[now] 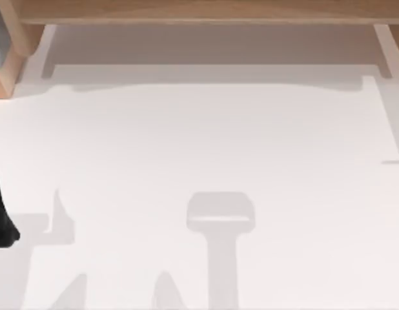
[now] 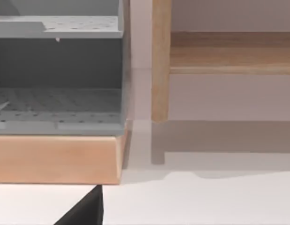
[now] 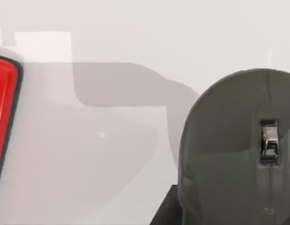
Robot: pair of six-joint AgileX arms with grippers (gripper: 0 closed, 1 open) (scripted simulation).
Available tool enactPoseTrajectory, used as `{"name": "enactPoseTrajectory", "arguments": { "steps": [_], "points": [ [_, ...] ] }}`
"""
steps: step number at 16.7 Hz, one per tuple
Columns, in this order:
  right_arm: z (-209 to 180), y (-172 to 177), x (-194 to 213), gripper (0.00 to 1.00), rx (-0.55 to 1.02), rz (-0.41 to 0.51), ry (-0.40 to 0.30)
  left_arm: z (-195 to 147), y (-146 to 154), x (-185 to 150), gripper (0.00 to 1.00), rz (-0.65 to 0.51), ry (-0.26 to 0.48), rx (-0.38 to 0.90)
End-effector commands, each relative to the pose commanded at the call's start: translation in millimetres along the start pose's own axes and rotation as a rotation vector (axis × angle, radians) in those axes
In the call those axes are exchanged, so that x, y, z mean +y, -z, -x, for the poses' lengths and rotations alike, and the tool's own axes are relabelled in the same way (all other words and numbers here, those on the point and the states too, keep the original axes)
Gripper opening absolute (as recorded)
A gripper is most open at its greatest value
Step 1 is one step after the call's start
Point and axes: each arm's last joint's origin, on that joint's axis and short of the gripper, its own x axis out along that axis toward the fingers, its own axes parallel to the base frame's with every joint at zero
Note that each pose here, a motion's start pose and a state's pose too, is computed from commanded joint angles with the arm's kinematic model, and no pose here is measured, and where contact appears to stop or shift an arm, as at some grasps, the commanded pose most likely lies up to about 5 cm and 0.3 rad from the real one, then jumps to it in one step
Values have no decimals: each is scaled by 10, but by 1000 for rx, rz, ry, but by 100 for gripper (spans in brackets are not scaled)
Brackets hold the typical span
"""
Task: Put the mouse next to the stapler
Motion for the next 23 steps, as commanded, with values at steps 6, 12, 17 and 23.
{"name": "enactPoseTrajectory", "arguments": {
  "steps": [6,12,17,23],
  "points": [
    [45,-16,-27,0,-16,0,37,0,0,0,100,0,0,0],
    [-8,-18,-22,0,-16,2,37,0,0,0,100,0,0,0],
    [-183,24,34,0,13,-2,-23,0,0,0,100,0,0,0],
    [-202,30,42,8,17,-3,-31,0,0,0,100,0,0,0]
  ]
}}
